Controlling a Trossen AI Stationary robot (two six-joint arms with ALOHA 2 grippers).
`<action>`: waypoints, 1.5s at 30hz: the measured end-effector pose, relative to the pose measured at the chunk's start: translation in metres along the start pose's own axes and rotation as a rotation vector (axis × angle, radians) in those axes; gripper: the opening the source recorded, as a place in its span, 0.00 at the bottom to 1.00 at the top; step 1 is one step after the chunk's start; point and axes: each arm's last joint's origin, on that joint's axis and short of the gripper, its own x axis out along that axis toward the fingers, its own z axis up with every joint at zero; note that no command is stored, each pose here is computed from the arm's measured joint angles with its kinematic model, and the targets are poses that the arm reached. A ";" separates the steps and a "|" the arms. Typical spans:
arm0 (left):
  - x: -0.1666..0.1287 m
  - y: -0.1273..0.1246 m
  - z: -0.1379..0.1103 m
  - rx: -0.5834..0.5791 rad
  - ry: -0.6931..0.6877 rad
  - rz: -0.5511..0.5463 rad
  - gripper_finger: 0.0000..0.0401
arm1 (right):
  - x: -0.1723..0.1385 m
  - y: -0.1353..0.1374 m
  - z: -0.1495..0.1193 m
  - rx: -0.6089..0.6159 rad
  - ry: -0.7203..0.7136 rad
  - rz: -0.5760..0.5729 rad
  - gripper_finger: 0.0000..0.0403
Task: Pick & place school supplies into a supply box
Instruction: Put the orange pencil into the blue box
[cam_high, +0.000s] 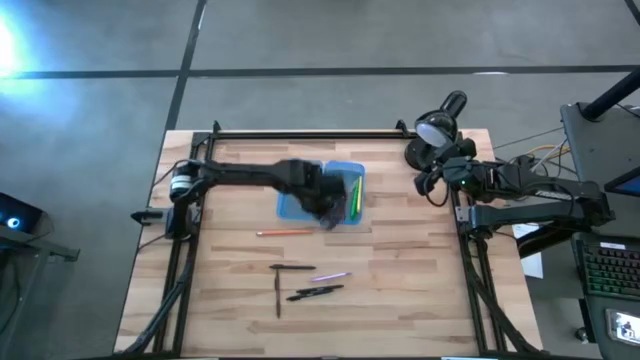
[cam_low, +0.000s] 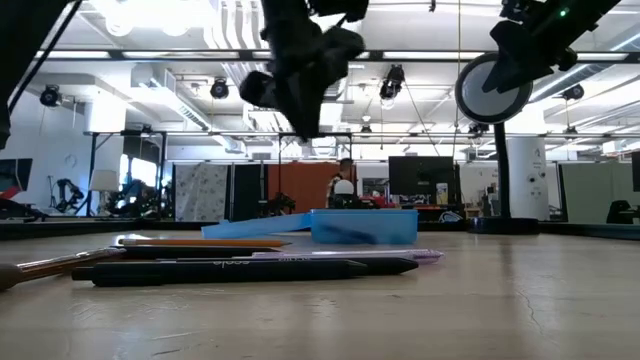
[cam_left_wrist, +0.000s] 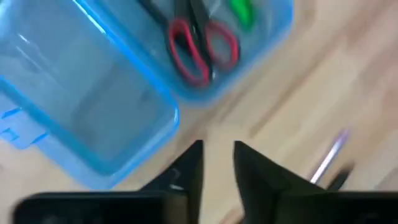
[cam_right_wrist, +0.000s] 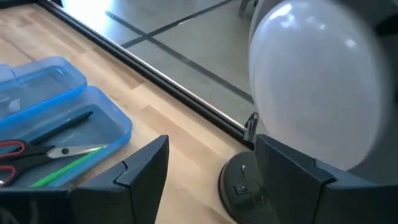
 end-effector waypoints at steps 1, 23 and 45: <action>0.000 -0.006 -0.006 0.059 0.015 0.004 0.24 | 0.001 0.001 -0.001 -0.004 0.003 -0.001 0.57; 0.086 0.006 -0.089 0.426 0.136 0.107 0.35 | 0.018 0.017 -0.007 -0.079 0.088 0.004 0.57; 0.112 0.045 -0.089 0.541 0.185 0.030 0.31 | 0.029 0.027 -0.009 -0.081 0.133 -0.016 0.57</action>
